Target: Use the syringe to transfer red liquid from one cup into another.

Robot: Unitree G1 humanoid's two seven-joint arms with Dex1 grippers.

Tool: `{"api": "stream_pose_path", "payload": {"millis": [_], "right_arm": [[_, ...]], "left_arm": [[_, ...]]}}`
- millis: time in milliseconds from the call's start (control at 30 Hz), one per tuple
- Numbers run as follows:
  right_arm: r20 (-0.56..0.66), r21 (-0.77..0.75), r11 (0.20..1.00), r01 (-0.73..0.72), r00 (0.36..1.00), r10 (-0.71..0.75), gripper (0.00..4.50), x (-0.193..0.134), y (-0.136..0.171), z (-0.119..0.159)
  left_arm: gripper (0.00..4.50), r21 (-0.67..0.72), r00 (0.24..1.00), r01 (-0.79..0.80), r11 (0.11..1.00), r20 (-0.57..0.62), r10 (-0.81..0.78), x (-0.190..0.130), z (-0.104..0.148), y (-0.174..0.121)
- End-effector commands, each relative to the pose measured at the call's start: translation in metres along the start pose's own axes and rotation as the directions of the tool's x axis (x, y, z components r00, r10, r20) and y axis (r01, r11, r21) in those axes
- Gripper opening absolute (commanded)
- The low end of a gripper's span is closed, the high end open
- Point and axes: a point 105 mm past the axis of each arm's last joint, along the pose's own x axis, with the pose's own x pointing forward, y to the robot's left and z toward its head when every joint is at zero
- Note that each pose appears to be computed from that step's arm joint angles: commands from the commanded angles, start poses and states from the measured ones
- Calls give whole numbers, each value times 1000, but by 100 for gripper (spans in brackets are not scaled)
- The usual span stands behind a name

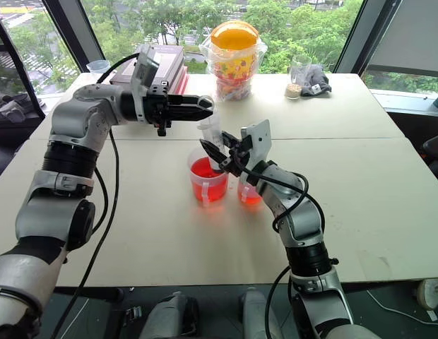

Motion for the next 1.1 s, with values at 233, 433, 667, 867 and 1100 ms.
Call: {"api": "stream_pose_path", "payload": {"millis": [233,433,667,867,1100], "right_arm": [[6,40,990,-134,991,133,142,9,29,-5],[5,43,989,-139,990,139,142,9,29,-6],[8,34,989,-145,989,144,142,10,30,-4],[19,20,989,-146,989,145,142,11,30,1],[64,-10,991,-133,989,133,142,12,25,21]], "left_arm": [[63,183,993,-90,979,89,74,-17,56,8],[63,193,993,-95,977,89,79,-18,57,9],[63,198,993,-98,975,91,81,-18,58,9],[63,194,993,-92,977,88,76,-17,55,9],[147,156,997,-58,986,64,48,-16,44,4]]}}
